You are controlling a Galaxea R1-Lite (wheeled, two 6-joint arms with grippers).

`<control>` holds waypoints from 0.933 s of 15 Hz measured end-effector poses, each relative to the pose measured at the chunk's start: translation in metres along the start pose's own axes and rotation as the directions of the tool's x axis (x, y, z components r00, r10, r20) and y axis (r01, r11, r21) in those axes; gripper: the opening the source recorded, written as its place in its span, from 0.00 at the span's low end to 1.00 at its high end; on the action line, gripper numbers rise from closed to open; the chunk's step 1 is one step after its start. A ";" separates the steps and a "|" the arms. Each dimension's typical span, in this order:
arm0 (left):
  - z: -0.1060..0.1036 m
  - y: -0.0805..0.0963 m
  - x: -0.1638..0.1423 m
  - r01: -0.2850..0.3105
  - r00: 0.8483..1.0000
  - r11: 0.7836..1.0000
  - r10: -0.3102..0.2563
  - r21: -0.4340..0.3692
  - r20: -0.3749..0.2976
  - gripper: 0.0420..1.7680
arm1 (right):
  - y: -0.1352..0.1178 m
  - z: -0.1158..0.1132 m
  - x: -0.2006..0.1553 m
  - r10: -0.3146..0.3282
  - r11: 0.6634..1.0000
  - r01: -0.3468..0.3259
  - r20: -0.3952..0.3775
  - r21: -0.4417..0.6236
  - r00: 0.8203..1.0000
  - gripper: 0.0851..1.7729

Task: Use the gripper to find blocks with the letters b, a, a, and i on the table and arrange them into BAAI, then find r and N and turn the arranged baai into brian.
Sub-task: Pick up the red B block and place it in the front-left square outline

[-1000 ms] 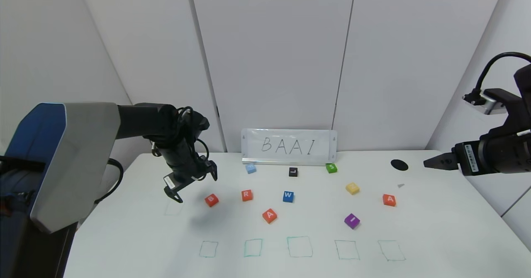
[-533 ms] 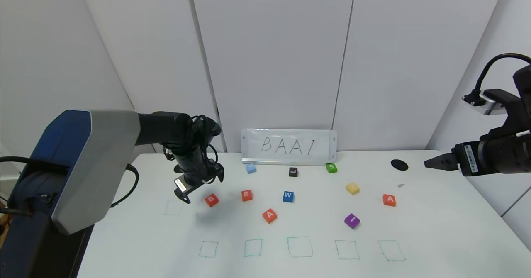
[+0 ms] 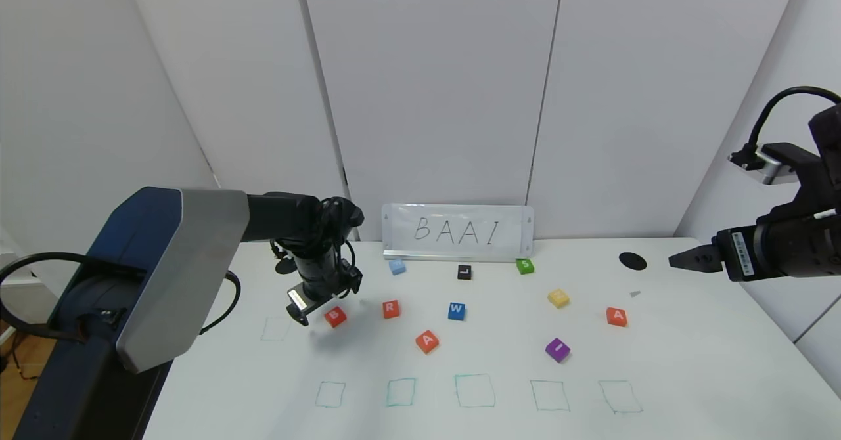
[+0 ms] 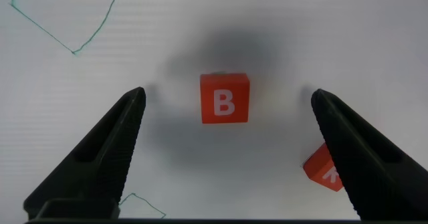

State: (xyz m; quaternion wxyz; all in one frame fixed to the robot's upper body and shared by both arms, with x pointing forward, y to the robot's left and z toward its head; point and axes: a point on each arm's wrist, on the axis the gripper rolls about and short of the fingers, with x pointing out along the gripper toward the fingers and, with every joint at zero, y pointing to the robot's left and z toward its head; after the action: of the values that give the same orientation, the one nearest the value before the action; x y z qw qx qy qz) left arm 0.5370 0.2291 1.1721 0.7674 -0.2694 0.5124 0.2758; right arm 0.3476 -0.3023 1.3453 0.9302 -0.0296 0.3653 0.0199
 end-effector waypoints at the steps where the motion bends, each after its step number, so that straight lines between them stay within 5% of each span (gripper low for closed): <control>1: 0.000 0.000 0.003 -0.004 1.000 1.000 0.004 0.000 -0.004 1.00 | 0.000 0.000 0.000 0.001 1.000 -0.001 0.000 -0.001 1.000 1.00; 9: -0.003 0.002 0.013 -0.029 0.999 1.000 0.029 0.003 -0.017 1.00 | 0.003 -0.002 0.001 0.006 1.000 -0.006 -0.006 -0.009 1.000 1.00; 14: -0.005 0.002 0.013 -0.032 0.999 0.999 0.032 0.009 -0.020 0.58 | 0.004 -0.002 0.001 0.009 1.000 -0.009 -0.005 -0.011 1.000 1.00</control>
State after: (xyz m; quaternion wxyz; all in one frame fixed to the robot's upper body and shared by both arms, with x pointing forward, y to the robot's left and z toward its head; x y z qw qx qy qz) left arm 0.5370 0.2290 1.1581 0.7590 -0.2606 0.5253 0.2830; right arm 0.3464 -0.2988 1.3434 0.9290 -0.0333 0.3677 0.0260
